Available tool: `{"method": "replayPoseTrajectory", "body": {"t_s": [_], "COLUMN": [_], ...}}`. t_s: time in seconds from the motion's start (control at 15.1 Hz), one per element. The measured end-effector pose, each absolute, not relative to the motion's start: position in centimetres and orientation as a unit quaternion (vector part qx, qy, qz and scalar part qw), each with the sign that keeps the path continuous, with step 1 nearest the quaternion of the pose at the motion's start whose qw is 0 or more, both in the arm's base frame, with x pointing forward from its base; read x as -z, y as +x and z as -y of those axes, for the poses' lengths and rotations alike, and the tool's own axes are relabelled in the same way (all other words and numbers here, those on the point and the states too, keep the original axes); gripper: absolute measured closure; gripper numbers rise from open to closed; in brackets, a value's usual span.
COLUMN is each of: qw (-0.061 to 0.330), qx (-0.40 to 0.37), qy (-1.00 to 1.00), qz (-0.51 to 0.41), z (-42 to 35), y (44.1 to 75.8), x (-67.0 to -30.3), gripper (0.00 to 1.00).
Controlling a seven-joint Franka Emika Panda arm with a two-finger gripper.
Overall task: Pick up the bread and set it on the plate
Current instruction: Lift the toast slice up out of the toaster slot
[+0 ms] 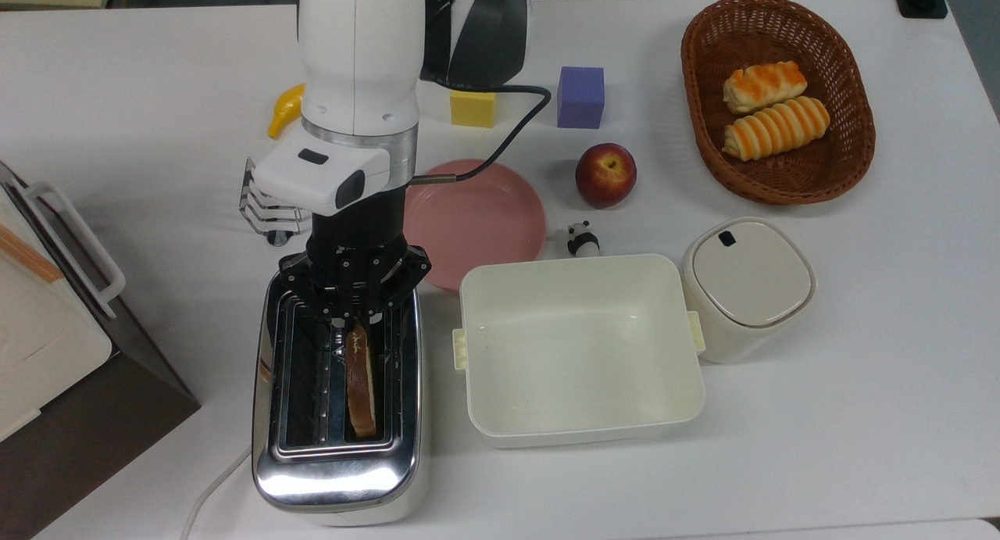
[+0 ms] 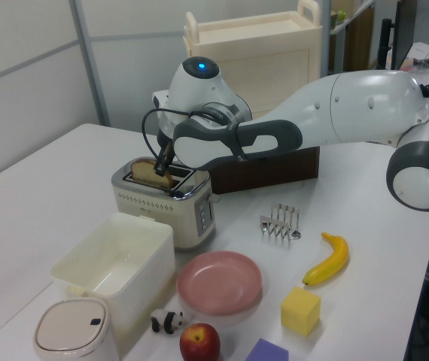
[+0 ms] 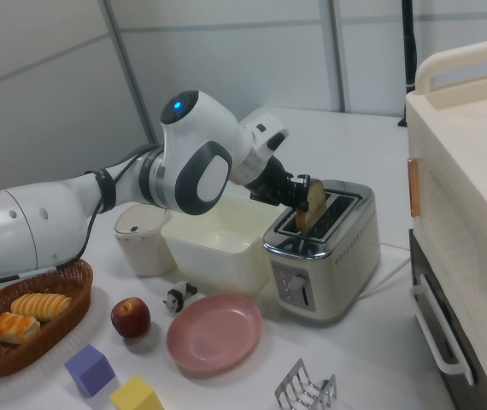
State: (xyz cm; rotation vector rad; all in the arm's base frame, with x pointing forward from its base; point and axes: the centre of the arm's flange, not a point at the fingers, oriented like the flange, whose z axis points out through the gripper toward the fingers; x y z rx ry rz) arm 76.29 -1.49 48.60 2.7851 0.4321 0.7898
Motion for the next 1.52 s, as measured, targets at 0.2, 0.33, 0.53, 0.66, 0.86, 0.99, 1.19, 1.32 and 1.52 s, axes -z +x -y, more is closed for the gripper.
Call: {"method": "replayPoseTrajectory", "body": {"t_s": [0.2, 0.33, 0.53, 0.66, 0.86, 0.99, 1.19, 1.32, 1.52], "qw": [0.105, 0.097, 0.088, 0.085, 0.085, 0.085, 0.084, 0.082, 0.077], "qx": [-0.279, -0.257, -0.23, -0.232, -0.245, -0.251, -0.264, -0.263, -0.251], "qy": [0.943, 0.949, 0.957, 0.957, 0.954, 0.952, 0.949, 0.95, 0.954], "qz": [-0.148, -0.151, -0.155, -0.154, -0.153, -0.152, -0.15, -0.148, -0.146], "z": [1.0, 0.2, -0.6, -0.6, -0.5, -0.4, -0.3, -0.2, 0.1], "y": [75.6, 74.7, 73.3, 72.5, 71.9, 71.7, 71.0, 70.0, 68.7], "x": [-51.0, -52.1, -53.3, -54.4, -56.3, -57.2, -59.2, -60.9, -62.6], "gripper": [0.9, 0.9, 0.9, 0.9, 0.9, 0.9, 0.9, 0.9, 0.9]}}
